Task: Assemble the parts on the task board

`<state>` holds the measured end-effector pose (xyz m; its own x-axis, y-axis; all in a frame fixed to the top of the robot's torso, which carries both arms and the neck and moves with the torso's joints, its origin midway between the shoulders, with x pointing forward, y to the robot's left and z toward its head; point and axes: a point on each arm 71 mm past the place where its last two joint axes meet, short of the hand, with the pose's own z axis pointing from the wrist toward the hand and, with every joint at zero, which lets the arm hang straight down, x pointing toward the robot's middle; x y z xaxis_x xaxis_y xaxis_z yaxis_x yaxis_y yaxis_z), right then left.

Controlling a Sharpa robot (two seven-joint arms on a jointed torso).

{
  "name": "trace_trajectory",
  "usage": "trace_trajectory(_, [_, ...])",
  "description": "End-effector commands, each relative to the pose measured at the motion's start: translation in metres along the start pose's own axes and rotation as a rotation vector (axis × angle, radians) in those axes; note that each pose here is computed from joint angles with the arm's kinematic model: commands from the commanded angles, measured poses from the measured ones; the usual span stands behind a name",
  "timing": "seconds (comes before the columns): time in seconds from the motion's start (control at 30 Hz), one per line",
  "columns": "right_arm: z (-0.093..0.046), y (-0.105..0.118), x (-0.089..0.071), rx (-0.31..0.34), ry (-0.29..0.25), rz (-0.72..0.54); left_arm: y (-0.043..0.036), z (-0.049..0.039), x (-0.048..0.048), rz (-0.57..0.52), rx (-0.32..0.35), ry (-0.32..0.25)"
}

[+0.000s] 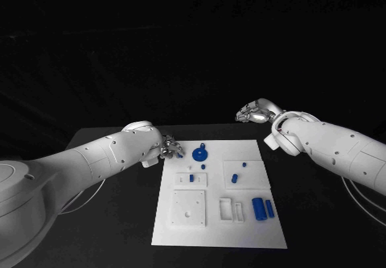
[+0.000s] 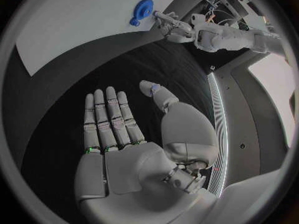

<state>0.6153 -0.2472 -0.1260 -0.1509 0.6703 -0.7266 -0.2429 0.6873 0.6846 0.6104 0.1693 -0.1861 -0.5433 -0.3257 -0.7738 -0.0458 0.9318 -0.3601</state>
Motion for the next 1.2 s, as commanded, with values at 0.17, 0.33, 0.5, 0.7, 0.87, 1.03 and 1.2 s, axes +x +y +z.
trace_trajectory(0.17, [0.000,0.000,0.000,-0.004,0.005,-0.002,0.0003,-0.0006,0.0045,-0.015,0.011,0.007])
trace_trajectory(0.33, [0.000,0.000,0.000,-0.003,0.005,-0.002,0.0008,-0.0019,0.0043,-0.032,0.013,-0.008])
trace_trajectory(0.5, [0.000,-0.001,-0.001,-0.002,0.004,-0.002,0.0017,-0.0053,0.0060,-0.050,0.021,-0.012])
trace_trajectory(0.7, [-0.002,-0.003,-0.003,0.003,0.001,-0.004,0.0048,-0.0162,0.0103,-0.103,0.034,-0.022])
trace_trajectory(0.87, [-0.004,-0.007,-0.007,0.010,-0.004,-0.006,0.0066,-0.0314,0.0123,-0.119,0.046,-0.009])
trace_trajectory(1.03, [-0.006,-0.009,-0.009,0.013,-0.006,-0.003,0.0075,-0.0446,0.0204,-0.120,0.064,0.006])
trace_trajectory(1.2, [-0.007,-0.011,-0.011,0.017,-0.007,-0.004,0.0065,-0.0556,0.0277,-0.118,0.081,0.019])
